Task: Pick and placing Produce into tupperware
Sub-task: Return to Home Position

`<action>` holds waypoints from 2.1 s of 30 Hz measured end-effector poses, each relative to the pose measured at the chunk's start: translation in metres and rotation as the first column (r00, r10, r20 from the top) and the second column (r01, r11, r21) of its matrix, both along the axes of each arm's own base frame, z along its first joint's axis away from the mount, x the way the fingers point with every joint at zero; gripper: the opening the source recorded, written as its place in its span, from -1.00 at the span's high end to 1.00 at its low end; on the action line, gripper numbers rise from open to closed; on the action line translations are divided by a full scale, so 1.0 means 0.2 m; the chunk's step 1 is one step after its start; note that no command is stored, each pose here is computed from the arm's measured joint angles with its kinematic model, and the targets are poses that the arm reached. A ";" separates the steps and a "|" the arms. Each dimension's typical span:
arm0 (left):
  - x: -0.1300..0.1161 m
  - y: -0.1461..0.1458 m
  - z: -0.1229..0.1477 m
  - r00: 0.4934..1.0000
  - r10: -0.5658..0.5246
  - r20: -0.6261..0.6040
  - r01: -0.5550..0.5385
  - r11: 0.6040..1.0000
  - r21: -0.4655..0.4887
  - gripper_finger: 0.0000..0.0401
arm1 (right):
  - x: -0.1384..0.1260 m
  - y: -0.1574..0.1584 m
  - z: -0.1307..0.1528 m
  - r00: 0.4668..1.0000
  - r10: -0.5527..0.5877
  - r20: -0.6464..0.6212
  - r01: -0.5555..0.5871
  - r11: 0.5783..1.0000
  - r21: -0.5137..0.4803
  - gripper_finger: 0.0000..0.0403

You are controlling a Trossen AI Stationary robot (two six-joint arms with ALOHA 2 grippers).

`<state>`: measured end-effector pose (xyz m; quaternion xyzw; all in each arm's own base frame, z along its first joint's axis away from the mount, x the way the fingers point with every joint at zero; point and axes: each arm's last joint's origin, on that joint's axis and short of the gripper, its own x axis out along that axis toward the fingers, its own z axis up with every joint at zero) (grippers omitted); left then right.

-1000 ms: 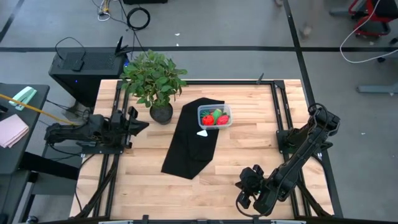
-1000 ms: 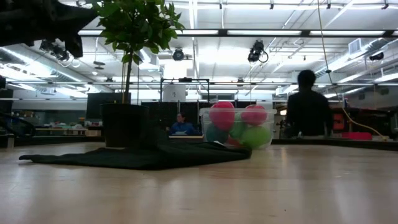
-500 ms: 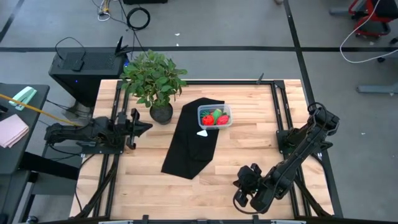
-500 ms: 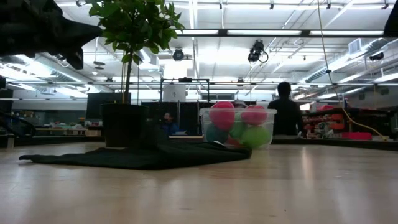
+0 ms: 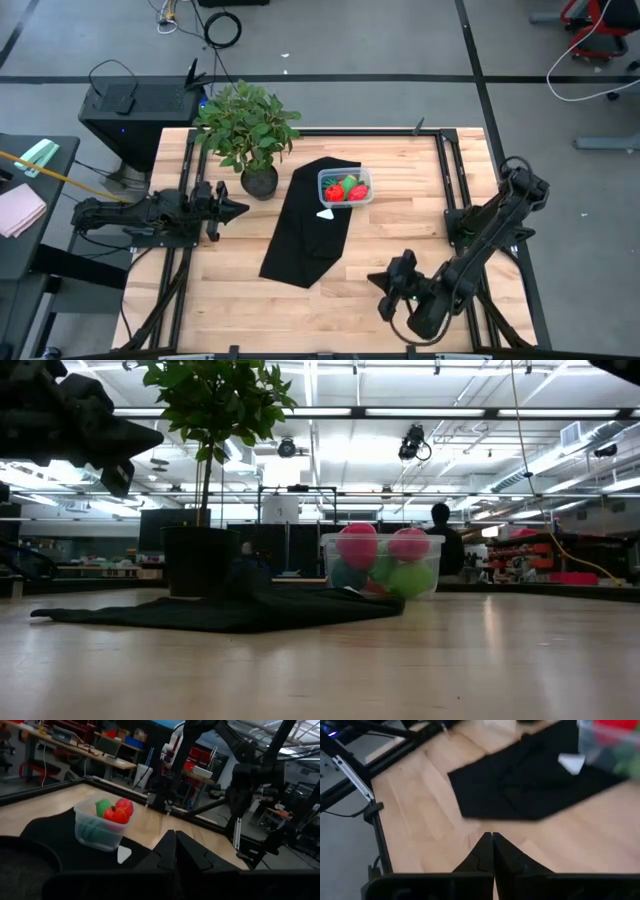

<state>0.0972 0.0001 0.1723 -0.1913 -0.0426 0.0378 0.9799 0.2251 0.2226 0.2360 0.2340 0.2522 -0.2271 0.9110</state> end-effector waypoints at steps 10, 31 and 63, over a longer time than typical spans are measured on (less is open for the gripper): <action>0.00 0.00 0.00 1.000 0.000 0.000 0.000 1.000 -0.002 0.89 | -0.21 -0.26 0.19 0.942 0.046 0.332 -0.052 0.999 0.009 1.00; 0.00 0.00 0.00 1.000 0.000 0.000 0.000 1.000 -0.001 0.86 | -0.70 -0.68 -0.04 0.740 0.164 0.653 -0.248 0.968 0.037 1.00; 0.00 0.00 0.00 1.000 0.000 0.000 0.000 1.000 0.000 0.80 | -0.53 -1.05 -0.18 0.539 0.288 0.792 -0.249 0.952 -0.178 1.00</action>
